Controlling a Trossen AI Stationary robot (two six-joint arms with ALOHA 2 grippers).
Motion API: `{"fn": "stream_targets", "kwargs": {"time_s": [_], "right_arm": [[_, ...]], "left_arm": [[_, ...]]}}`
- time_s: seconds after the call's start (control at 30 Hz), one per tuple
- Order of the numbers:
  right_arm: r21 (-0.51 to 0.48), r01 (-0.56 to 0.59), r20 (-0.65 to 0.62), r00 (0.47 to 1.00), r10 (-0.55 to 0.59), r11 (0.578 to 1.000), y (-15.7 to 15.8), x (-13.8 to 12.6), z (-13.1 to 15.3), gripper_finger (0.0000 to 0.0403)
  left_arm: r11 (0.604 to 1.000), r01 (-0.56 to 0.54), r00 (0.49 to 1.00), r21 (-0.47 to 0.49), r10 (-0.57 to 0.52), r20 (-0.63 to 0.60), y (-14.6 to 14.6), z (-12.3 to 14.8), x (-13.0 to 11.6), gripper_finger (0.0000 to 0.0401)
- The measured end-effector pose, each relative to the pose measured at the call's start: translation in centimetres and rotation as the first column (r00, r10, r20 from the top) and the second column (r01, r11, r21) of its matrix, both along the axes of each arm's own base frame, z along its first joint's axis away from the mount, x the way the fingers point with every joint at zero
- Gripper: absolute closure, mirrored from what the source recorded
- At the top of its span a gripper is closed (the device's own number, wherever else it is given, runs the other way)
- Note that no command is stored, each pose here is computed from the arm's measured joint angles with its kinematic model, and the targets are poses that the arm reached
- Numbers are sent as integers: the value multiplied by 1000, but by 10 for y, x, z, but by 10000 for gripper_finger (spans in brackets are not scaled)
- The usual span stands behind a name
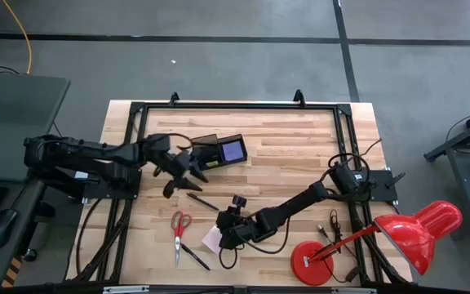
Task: Pick and place office supplies into organizer
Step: Put the black pen into the black desk organizer
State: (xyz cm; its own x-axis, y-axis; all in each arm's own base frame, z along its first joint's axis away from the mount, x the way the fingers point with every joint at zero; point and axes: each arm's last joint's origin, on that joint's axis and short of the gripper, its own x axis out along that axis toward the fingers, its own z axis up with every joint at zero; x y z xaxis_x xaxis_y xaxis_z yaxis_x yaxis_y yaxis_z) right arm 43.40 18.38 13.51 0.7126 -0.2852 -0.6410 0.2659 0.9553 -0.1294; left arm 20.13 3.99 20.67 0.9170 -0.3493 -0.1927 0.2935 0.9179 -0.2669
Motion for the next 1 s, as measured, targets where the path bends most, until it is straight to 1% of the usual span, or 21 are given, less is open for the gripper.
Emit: {"fn": "stream_targets", "kwargs": {"time_s": [0.13, 0.2, 0.3, 0.4, 0.5, 0.63, 0.77, 1.0], "right_arm": [[-6, -19, 30, 999, 20, 1000, 1, 3, 2, 274], [-17, -42, 57, 997, 43, 999, 2, 6, 4, 274], [-28, -48, 67, 997, 49, 998, -2, 9, 5, 274], [-27, -33, 70, 997, 35, 999, -8, 12, 4, 274], [-29, -13, 62, 998, 15, 999, -17, 18, -8, 275], [5, -17, 37, 999, 17, 1000, -31, 27, -28, 275], [13, -7, 31, 1000, 6, 1000, -40, 30, -35, 275], [11, -8, 25, 1000, 8, 1000, -39, 30, -38, 275]], "left_arm": [[994, -107, 993, 26, 106, 48, -7, -15, -23, 253], [991, -130, 990, 36, 128, 53, -12, -23, -33, 257], [993, -106, 988, 61, 98, 115, -20, -28, -45, 262], [990, -63, 988, 126, 44, 147, -28, -37, -56, 263], [988, -54, 977, 146, 22, 210, -33, -43, -65, 263], [988, -39, 969, 148, 2, 248, -37, -41, -71, 263], [975, 40, 961, 218, -98, 259, -42, -41, -74, 263], [975, 22, 964, 221, -79, 252, -43, -42, -74, 263]]}}
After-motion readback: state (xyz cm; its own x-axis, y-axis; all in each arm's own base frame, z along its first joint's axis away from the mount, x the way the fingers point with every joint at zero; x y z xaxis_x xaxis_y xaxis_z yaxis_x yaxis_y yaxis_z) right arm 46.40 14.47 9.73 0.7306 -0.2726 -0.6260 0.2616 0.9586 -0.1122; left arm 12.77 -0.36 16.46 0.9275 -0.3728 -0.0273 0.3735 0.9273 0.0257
